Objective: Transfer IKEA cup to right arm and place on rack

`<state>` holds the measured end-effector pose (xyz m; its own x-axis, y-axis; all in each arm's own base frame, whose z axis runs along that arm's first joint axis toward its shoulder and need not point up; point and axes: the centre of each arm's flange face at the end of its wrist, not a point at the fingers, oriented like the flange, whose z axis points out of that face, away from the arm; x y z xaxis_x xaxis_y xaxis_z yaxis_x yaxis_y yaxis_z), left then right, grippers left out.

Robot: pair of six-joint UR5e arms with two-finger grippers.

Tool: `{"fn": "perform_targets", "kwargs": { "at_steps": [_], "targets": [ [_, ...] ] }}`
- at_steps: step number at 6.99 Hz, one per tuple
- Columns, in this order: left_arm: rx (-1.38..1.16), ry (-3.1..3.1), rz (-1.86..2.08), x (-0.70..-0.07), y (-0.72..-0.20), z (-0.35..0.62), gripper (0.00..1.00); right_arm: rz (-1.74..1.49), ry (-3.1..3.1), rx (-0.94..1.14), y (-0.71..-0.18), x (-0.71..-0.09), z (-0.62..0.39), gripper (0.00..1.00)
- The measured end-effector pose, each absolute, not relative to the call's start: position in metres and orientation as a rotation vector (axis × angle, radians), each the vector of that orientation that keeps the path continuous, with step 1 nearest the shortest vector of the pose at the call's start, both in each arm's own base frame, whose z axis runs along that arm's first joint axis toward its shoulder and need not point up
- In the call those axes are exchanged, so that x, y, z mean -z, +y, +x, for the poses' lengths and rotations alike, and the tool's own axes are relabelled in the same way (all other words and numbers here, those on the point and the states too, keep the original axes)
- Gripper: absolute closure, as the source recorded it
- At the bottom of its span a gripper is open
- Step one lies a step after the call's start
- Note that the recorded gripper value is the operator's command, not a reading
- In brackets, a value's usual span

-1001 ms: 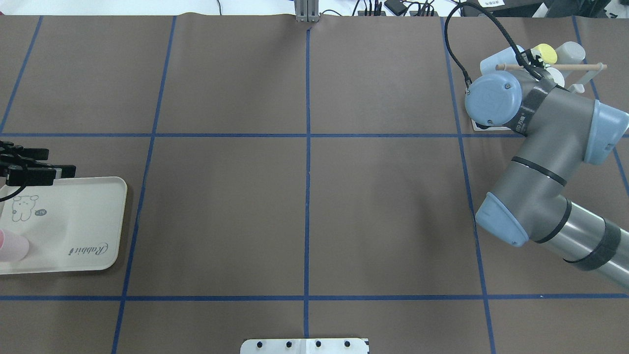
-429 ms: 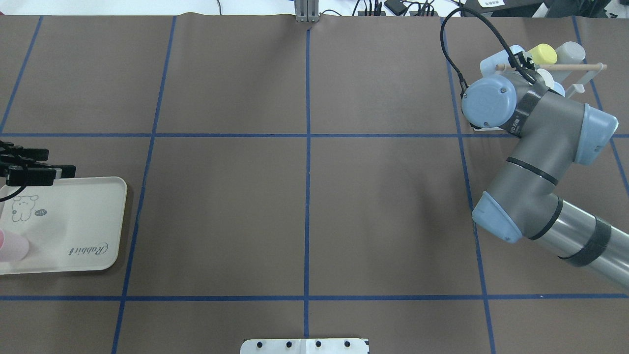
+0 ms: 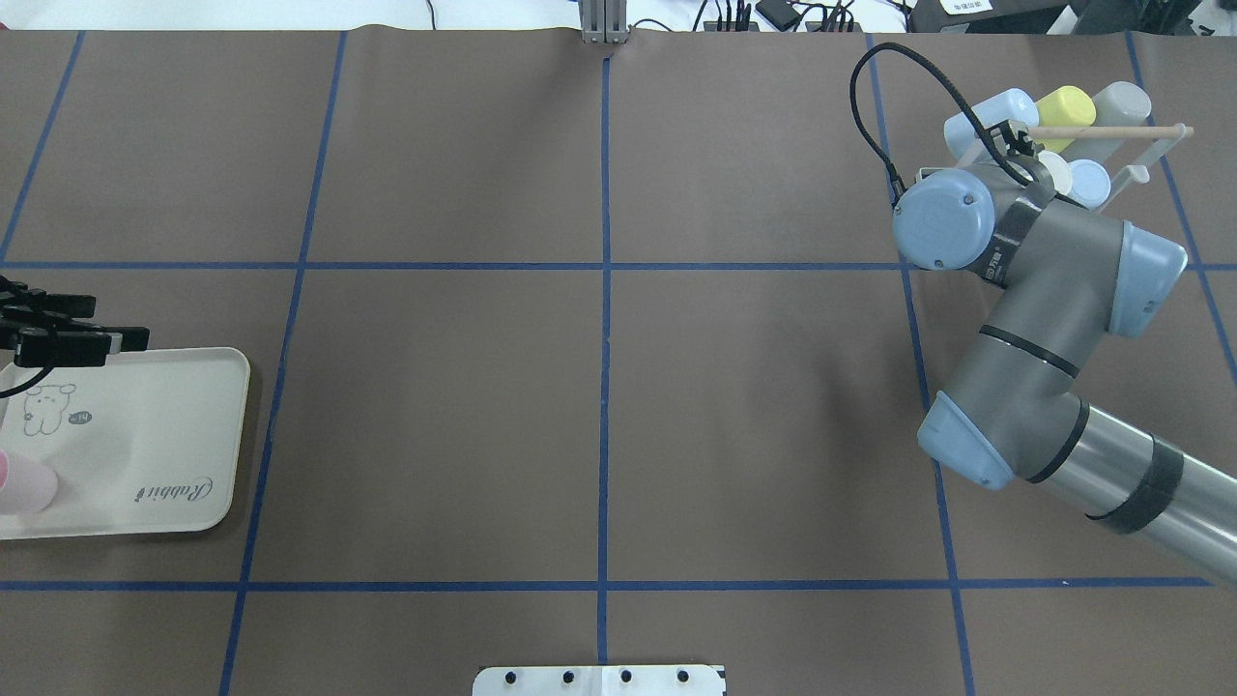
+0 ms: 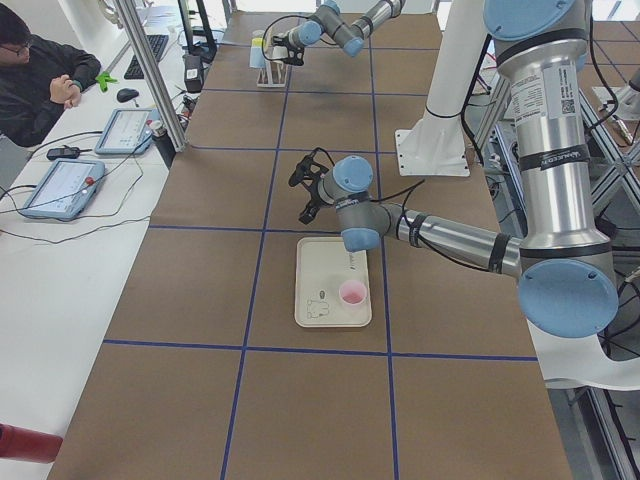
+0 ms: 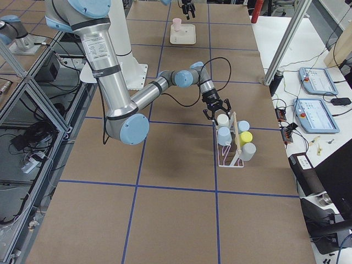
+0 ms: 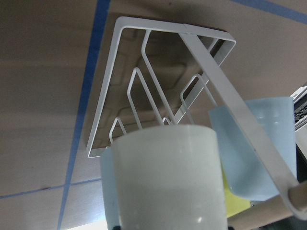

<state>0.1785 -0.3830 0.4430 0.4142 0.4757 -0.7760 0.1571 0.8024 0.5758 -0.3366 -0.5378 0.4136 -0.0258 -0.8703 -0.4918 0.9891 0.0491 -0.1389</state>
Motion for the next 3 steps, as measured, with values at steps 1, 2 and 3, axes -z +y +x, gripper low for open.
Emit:
{"fn": "perform_targets", "kwargs": {
  "at_steps": [1,2,3],
  "targets": [
    [-0.218,1.147,0.642,-0.4433,-0.3830,0.1785,0.00,0.290,0.526,1.525,-0.5347,-0.4134,-0.3419,0.12],
    [-0.218,1.148,0.644,-0.4433,-0.3829,0.1784,0.00,0.292,0.529,1.529,-0.5334,-0.4134,-0.3442,0.08],
    [-0.219,1.149,0.645,-0.4433,-0.3829,0.1784,0.00,0.293,0.530,1.530,-0.5331,-0.4133,-0.3447,0.08]
  ]
}}
